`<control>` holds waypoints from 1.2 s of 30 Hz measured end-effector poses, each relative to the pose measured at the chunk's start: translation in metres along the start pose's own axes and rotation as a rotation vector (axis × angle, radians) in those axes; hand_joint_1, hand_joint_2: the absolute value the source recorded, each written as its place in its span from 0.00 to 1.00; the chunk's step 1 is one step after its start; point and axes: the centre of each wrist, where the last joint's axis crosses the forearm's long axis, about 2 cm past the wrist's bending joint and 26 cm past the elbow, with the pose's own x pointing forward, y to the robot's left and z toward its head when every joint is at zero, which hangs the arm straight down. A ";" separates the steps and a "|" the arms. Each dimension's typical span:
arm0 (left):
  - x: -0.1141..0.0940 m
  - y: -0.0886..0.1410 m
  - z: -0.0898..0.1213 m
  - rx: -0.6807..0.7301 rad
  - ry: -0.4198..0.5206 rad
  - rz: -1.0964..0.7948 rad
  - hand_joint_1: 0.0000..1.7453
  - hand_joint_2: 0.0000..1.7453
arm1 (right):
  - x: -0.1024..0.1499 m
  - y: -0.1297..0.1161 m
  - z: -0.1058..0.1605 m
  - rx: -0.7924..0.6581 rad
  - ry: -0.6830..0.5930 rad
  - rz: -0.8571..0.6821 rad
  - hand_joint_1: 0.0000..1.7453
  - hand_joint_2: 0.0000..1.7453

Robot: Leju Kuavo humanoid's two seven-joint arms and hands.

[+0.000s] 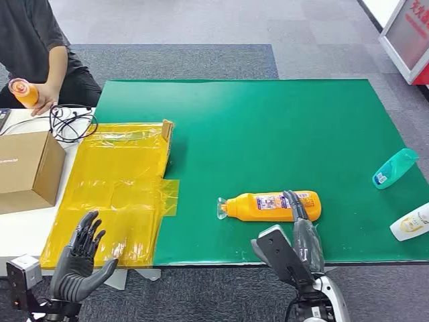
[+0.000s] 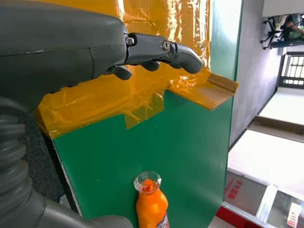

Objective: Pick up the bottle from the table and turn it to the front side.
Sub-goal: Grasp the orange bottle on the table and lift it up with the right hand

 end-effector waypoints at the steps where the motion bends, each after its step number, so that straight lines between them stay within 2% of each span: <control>1: 0.000 0.000 0.000 0.001 0.001 0.000 0.00 1.00 | 0.000 0.000 0.000 0.000 0.000 0.000 0.00 1.00; 13: -0.001 0.002 0.001 0.010 -0.006 0.001 0.00 1.00 | -0.001 0.001 -0.004 0.019 0.025 0.015 0.00 1.00; 18: -0.002 0.003 0.000 0.001 -0.010 0.000 0.00 1.00 | -0.002 -0.001 -0.012 0.081 0.068 0.099 0.00 1.00; 27: -0.006 0.010 -0.008 -0.030 -0.023 -0.030 0.00 1.00 | -0.016 -0.006 -0.052 0.222 0.135 0.356 0.00 1.00; 36: -0.015 0.020 -0.022 -0.010 0.003 -0.044 0.00 1.00 | -0.048 -0.001 -0.089 0.333 0.126 0.461 0.00 1.00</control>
